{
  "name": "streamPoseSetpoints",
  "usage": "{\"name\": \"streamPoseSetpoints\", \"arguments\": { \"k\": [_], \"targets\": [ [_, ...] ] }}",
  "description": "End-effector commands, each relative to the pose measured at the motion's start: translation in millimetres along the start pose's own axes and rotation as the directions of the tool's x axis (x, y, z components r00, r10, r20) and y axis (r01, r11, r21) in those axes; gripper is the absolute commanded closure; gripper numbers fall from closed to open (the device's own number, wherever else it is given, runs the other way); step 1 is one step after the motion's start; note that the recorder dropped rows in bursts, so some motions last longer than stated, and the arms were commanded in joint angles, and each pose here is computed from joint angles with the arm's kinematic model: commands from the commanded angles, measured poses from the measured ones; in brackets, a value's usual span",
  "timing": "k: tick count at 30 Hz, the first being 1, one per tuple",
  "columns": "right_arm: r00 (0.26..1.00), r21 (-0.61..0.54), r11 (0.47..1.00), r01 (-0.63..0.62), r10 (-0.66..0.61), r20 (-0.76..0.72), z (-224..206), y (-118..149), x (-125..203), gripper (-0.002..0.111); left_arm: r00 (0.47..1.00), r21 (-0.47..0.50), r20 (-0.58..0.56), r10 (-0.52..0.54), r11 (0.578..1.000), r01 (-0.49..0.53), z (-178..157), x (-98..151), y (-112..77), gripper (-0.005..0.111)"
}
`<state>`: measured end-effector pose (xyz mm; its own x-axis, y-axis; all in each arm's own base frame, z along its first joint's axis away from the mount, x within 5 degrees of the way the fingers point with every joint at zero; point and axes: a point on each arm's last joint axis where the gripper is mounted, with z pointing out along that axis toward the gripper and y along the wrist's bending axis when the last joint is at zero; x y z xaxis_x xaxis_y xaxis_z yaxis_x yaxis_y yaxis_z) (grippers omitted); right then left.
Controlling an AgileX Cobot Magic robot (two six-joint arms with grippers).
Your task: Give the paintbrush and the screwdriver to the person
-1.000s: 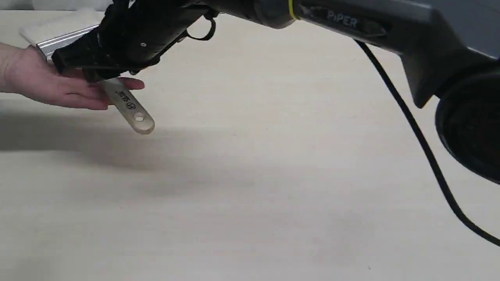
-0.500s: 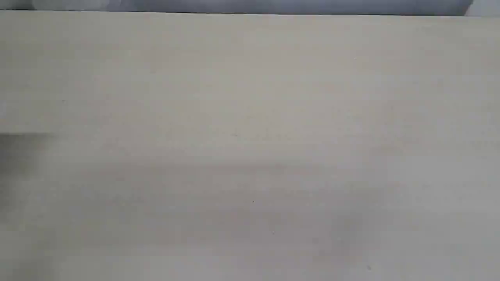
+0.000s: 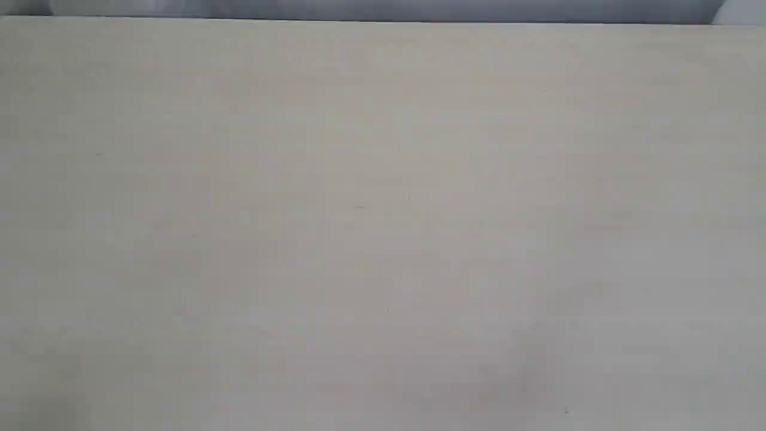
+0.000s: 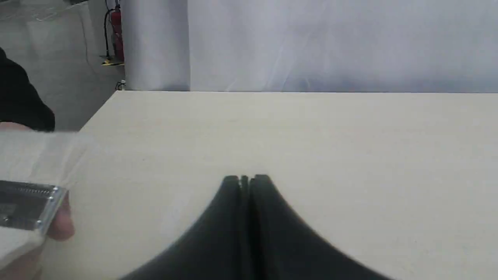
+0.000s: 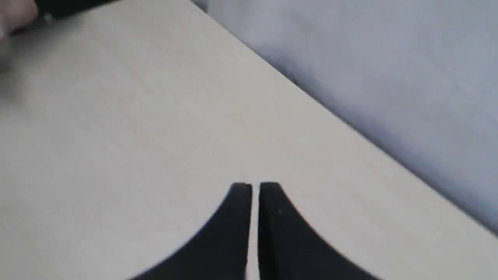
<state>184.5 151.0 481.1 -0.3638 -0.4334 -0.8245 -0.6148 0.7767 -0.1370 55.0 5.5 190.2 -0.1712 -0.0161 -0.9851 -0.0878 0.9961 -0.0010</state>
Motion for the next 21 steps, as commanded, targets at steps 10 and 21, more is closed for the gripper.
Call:
{"name": "streamPoseSetpoints", "arguments": {
  "k": [10, 21],
  "targets": [
    [0.993, 0.173, 0.981, -0.094, 0.078, 0.093, -64, -21, 40, 0.104, 1.0, 0.007, 0.01, -0.003, 1.0, 0.003, 0, 0, -0.4, 0.107],
    [0.891, 0.264, 0.911, -0.316, 0.189, 0.414, -32, -42, 149, 0.104, 1.0, 0.007, 0.011, -0.003, 1.0, 0.003, 0, 0, -0.4, 0.107]
  ]
}}
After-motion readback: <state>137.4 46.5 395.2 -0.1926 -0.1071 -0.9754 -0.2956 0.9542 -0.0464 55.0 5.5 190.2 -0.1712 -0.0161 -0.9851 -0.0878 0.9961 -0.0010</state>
